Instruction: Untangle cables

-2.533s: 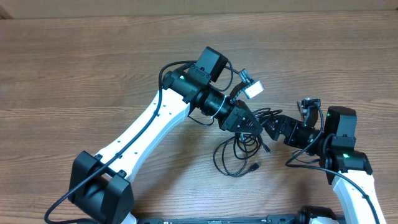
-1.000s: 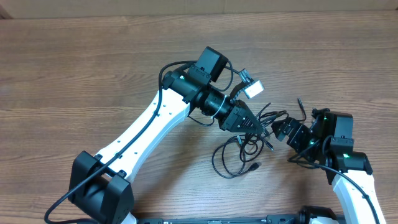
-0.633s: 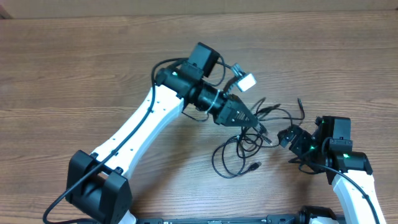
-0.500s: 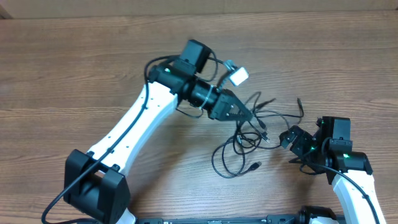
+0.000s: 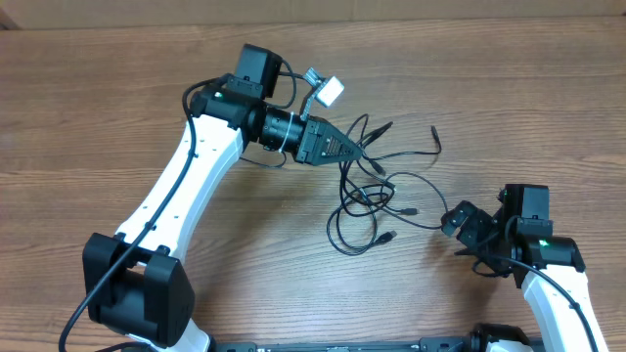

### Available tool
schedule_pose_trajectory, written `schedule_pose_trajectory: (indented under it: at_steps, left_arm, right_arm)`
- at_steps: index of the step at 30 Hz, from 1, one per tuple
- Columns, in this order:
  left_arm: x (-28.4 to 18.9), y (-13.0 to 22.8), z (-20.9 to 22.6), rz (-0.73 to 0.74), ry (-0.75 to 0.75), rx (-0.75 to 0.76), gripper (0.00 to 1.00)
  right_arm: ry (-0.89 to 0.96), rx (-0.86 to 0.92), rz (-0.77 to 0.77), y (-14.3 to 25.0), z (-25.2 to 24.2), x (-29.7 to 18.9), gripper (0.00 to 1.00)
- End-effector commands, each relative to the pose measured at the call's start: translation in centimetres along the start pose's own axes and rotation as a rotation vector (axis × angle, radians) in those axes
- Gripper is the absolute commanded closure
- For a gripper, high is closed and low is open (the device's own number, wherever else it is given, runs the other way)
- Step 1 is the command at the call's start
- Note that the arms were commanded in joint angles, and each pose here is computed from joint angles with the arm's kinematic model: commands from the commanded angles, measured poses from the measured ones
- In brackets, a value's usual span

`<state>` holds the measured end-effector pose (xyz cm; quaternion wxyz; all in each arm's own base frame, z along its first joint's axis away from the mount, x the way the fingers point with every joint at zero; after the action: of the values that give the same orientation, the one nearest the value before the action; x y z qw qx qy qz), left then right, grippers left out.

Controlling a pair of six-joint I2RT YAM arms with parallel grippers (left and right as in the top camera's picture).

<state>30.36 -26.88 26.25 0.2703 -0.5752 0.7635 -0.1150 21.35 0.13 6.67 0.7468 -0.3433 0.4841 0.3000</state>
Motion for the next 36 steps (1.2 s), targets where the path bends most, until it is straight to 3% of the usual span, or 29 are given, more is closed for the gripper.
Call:
schedule_pose_trajectory:
  at_steps: [1, 9, 22, 36]
  left_arm:
    - [-0.7, -0.6, 0.0, -0.015, -0.09, -0.01, 0.96]
    - [-3.4, 1.5, 7.5, -0.012, -0.597, -0.297, 0.96]
    - [-7.9, 4.2, 11.3, -0.075, -0.966, -0.586, 0.96]
    - [-7.9, 4.4, 11.3, -0.078, -0.972, -0.612, 0.96]
  right_arm:
    - [-0.011, 0.006, 0.007, 0.1, 0.2, 0.0, 0.0]
    - [-0.044, 0.004, 0.038, 0.6, 0.7, 0.0, 0.0]
    - [-0.091, -0.049, 0.102, 1.9, 1.3, -0.1, 0.0]
    - [-0.08, -0.059, 0.126, 2.4, 1.0, -0.1, 0.0]
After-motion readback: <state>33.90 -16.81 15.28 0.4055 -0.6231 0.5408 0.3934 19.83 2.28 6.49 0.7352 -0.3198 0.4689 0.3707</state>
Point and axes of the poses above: each gripper's point midway between its finger pads, its own x axis out along the fingers, its own z axis along the line the jaws close on, y = z × x, the point moved 1 cm from there along -x, back along the fingers, and after that the axes turned 1 degree about -x, right-handed, at the moved point
